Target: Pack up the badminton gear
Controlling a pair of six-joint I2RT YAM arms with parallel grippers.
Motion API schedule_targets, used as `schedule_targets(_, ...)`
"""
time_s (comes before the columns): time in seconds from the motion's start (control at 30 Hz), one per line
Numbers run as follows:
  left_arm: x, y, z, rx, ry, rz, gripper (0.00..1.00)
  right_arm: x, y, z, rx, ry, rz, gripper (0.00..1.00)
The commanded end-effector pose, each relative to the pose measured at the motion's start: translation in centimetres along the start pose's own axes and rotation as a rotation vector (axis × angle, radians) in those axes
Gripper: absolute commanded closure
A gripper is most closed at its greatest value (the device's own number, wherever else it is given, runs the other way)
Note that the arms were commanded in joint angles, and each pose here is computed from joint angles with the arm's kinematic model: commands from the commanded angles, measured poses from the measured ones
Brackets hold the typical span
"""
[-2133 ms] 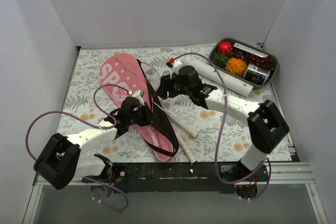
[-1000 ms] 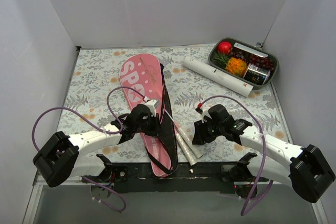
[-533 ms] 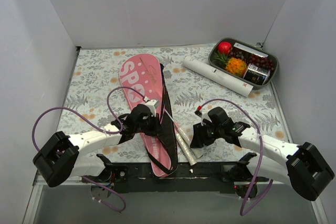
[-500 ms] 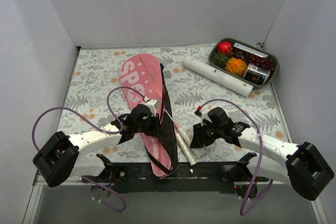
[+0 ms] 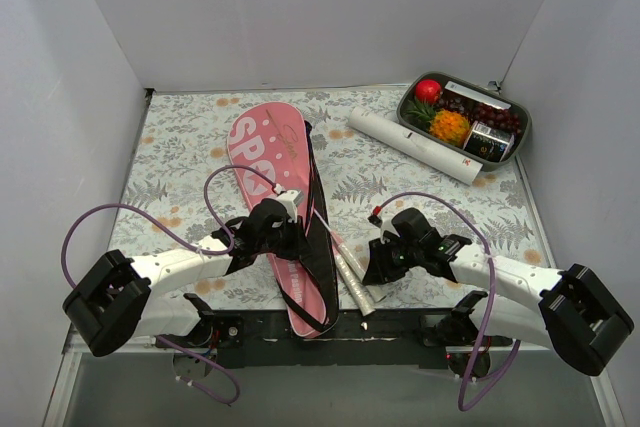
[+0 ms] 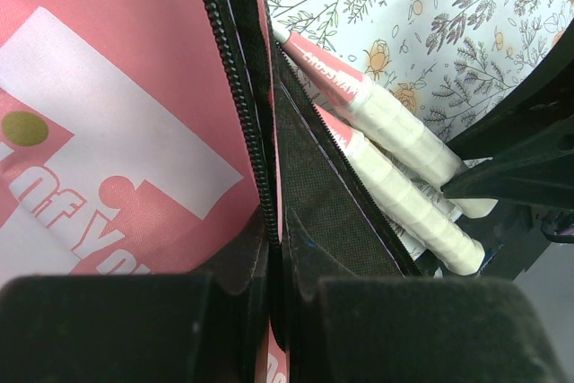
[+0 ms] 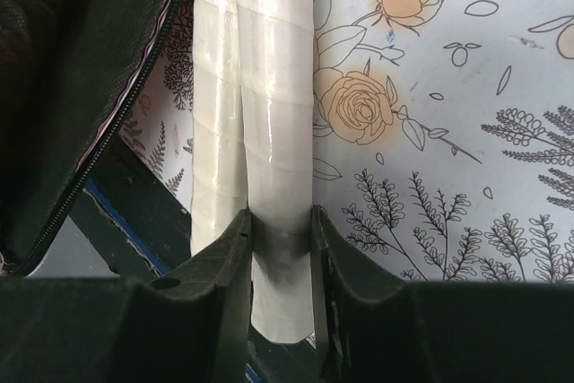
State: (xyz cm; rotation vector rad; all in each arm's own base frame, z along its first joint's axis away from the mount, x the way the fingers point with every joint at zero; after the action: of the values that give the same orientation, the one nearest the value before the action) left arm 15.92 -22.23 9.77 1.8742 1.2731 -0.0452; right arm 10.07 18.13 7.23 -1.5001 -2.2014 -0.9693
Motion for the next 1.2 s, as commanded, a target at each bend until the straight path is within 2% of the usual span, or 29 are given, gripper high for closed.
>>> schedule_targets(0.0,-0.7,1.2,0.0,-0.029,-0.018,0.031,1.0,0.6,1.3,-0.4,-0.049,-0.015,-0.029,0.9)
schedule_targets(0.07,-0.8,1.2,0.0,-0.029,-0.019,0.033,1.0,1.0,1.9,-1.0,-0.063,-0.025,-0.04,0.96)
schedule_targets(0.2,-0.9,1.3,-0.1,-0.035,-0.022,0.039,1.0,3.1,4.4,-2.8,-0.123,-0.016,-0.077,0.98)
schedule_targets(0.43,-1.4,1.1,0.2,-0.033,-0.023,0.071,1.0,6.7,6.7,-5.4,-0.156,0.066,-0.112,0.98)
schedule_targets(1.0,-3.8,1.4,-0.9,-0.068,-0.078,0.11,1.0,14.6,4.8,-0.8,-0.079,0.201,-0.179,0.99)
schedule_targets(1.17,-4.2,0.9,-0.8,-0.101,-0.004,0.121,1.0,15.4,4.8,-1.1,-0.071,0.194,-0.189,0.99)
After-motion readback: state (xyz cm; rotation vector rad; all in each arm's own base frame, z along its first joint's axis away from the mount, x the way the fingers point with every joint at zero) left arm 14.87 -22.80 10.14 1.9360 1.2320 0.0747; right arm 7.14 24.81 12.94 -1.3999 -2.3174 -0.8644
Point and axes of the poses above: each gripper's point midway between its finger pads, its own z axis out along the fingers, its own x axis along the line the jaws close on, y = z × x, the point moved 6 cm from there along -z, back along the fingers, and after that the axes turned 6 degrees about z, right-handed, at the moved point
